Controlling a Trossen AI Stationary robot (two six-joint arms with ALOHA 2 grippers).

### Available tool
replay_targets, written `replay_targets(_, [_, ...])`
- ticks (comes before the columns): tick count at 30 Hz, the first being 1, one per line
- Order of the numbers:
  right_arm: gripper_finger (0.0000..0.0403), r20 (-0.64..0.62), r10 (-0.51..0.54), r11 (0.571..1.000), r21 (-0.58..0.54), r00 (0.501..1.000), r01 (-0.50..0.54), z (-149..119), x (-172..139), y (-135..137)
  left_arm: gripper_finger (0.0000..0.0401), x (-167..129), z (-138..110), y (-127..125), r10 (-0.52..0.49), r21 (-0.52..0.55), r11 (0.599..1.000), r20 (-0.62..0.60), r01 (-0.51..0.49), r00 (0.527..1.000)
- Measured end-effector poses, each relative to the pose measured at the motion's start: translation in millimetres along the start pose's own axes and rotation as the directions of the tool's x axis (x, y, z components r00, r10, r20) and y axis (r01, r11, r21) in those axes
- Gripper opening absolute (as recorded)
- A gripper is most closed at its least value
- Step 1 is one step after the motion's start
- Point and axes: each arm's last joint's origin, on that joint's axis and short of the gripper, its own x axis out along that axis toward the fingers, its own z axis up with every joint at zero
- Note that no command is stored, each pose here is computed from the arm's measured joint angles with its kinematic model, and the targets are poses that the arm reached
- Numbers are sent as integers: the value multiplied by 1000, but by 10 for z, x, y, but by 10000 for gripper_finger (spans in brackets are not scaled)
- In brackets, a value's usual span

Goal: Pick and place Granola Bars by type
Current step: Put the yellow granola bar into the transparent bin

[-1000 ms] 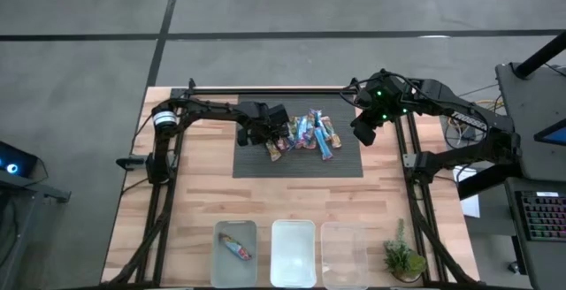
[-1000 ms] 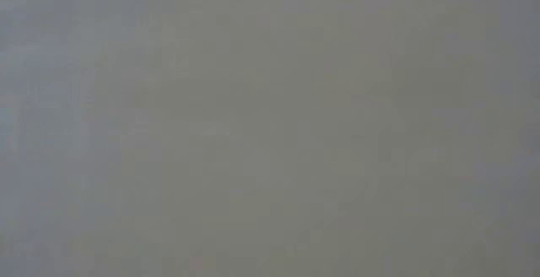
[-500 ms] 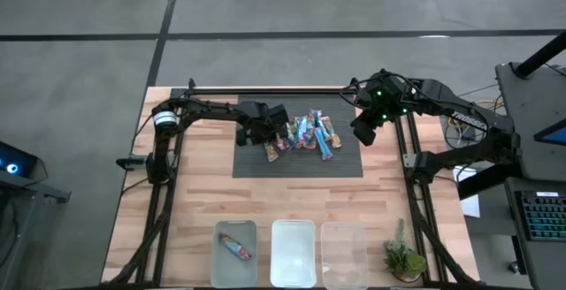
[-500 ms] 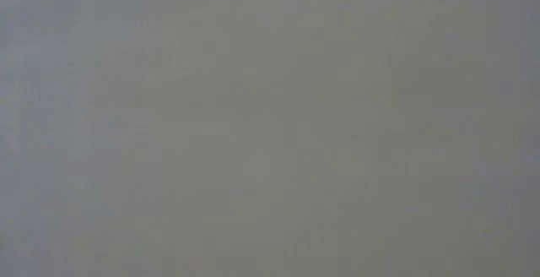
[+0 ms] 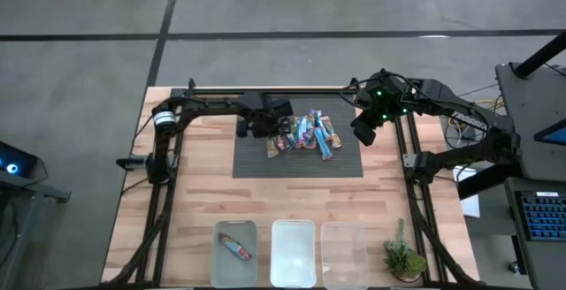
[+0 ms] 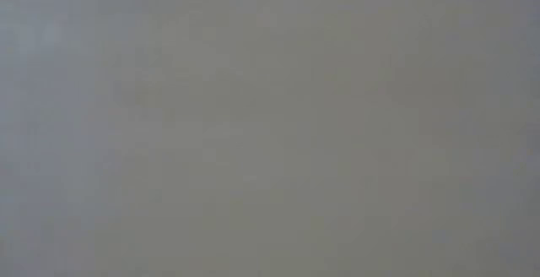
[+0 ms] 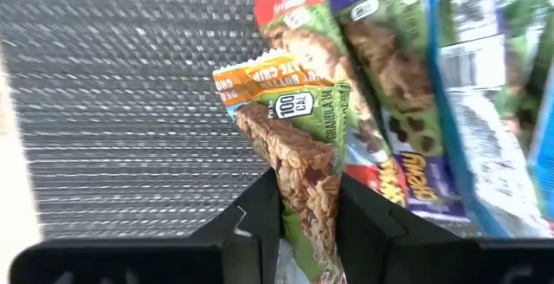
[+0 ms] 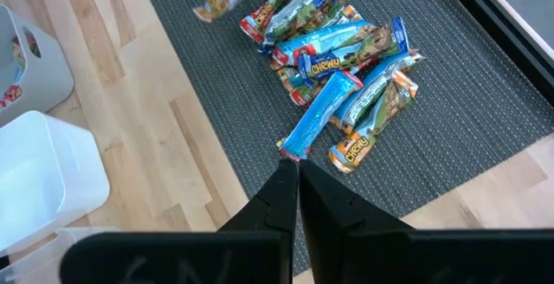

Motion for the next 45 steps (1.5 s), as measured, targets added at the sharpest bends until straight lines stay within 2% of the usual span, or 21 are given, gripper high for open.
replay_targets(6, [9,0,0,1000,0,1000,0,0,0,0,76,-386,75,-134,-30,87,996,25,28,999])
replay_targets(12, [9,0,0,1000,0,1000,0,0,0,0,76,-743,59,-302,-135,152,980,53,126,989])
replay_targets(16, [9,0,0,1000,0,1000,0,0,0,0,76,-935,-30,-377,-178,195,967,53,165,983])
replay_targets(21, [9,-1,1,1000,0,1000,-1,-1,0,0,76,-1188,-262,-448,-214,260,945,28,200,976])
replay_targets(27, [9,0,3,1000,-22,1000,-3,-8,-12,0,76,-1497,-564,-538,-319,330,896,12,298,948])
replay_targets(31, [9,45,28,999,-39,999,-26,-78,-168,10,76,-1618,-693,-582,-371,364,865,5,344,929])
replay_targets(36, [9,108,144,987,-82,984,-136,-216,-429,41,76,-1690,-815,-663,-452,424,809,4,408,892])
replay_targets(42, [9,166,290,952,-153,942,-266,-406,-716,72,76,-1756,-932,-746,-536,440,757,-7,484,844])
replay_targets(45, [9,195,339,936,-172,920,-308,-507,-846,77,76,-1803,-1002,-803,-593,468,707,-15,530,805])
